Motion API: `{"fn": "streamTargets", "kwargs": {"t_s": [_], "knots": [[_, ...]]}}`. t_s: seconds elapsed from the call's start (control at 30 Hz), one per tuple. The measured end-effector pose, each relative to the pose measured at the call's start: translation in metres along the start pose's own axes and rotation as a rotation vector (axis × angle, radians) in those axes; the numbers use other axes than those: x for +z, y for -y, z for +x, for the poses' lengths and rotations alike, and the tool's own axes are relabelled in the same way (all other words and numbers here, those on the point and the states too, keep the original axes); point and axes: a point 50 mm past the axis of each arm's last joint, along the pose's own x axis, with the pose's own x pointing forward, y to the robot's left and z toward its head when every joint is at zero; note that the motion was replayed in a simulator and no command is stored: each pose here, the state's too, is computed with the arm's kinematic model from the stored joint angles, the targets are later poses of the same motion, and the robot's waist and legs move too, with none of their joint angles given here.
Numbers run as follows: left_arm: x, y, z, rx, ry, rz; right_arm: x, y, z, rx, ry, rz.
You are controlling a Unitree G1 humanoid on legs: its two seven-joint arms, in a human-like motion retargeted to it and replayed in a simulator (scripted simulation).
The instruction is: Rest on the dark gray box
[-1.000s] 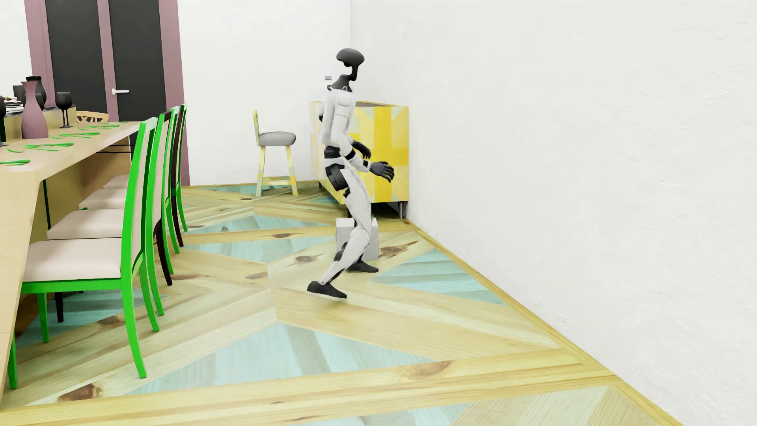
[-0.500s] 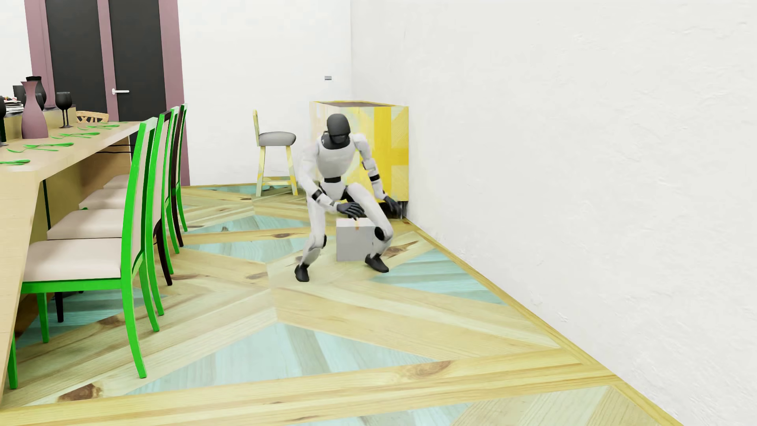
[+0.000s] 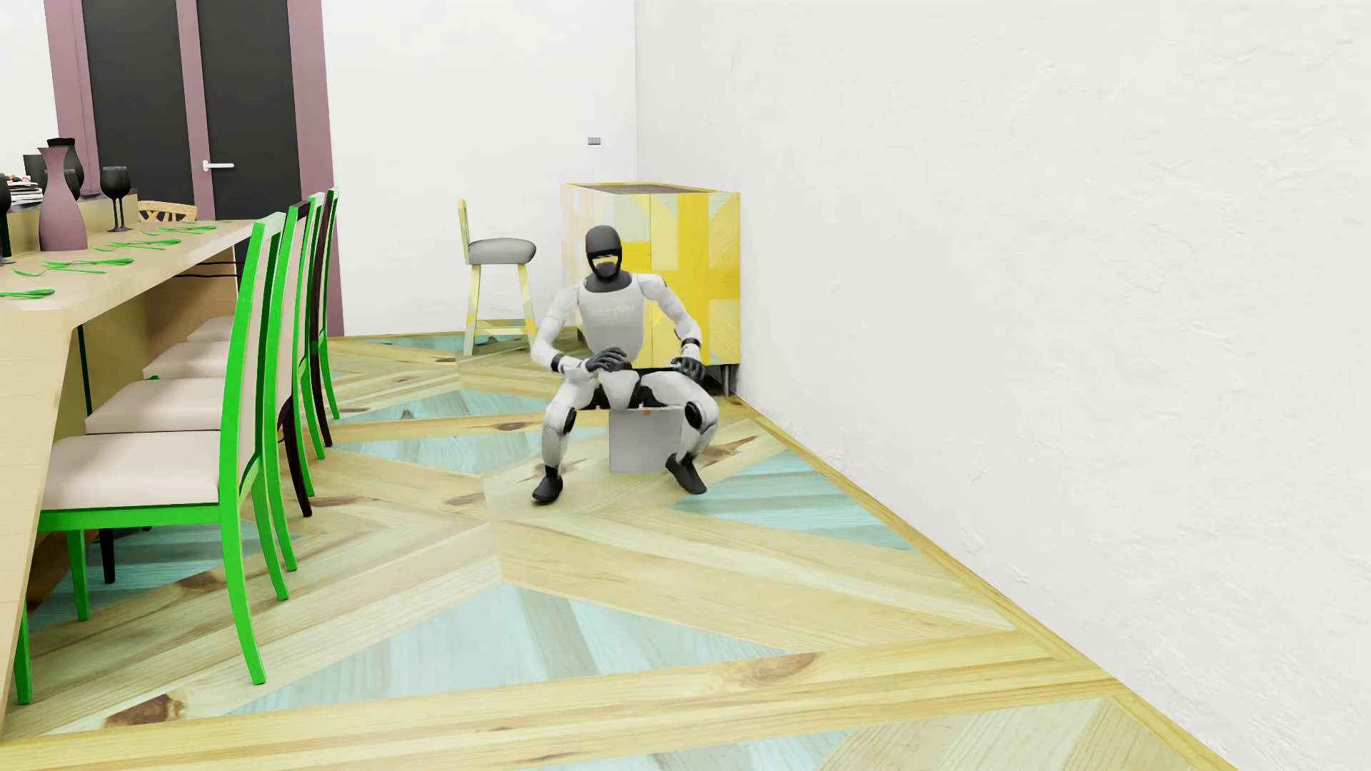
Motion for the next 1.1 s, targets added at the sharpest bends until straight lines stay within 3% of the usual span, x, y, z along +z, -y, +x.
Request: {"fn": "streamTargets", "kwargs": {"t_s": [0.03,0.1,0.2,0.3,0.37,0.47,0.77,1.1], "knots": [[0.009,0.002,0.002,0.013,0.02,0.029,0.004,0.009,-0.006,-0.001,-0.002,0.016],[0.046,0.015,0.001,-0.14,0.206,-0.059,0.006,0.012,-0.035,0.056,-0.07,0.027],[0.087,0.042,-0.005,-0.479,0.447,-0.12,0.001,-0.007,-0.085,0.332,-0.179,0.039],[0.08,0.072,-0.017,-0.702,0.441,-0.06,-0.008,-0.028,-0.114,0.392,-0.305,0.043],[0.072,0.075,-0.016,-0.637,0.407,-0.084,-0.02,-0.037,-0.121,0.365,-0.386,0.027],[0.071,0.081,-0.018,-0.746,0.447,-0.062,-0.024,-0.041,-0.124,0.44,-0.377,0.032],[0.052,0.089,-0.028,-0.649,0.283,-0.057,-0.028,-0.056,-0.126,0.416,-0.423,0.033],[0.055,0.08,-0.013,-0.606,0.327,-0.045,-0.03,-0.041,-0.092,0.427,-0.298,0.02]]}}
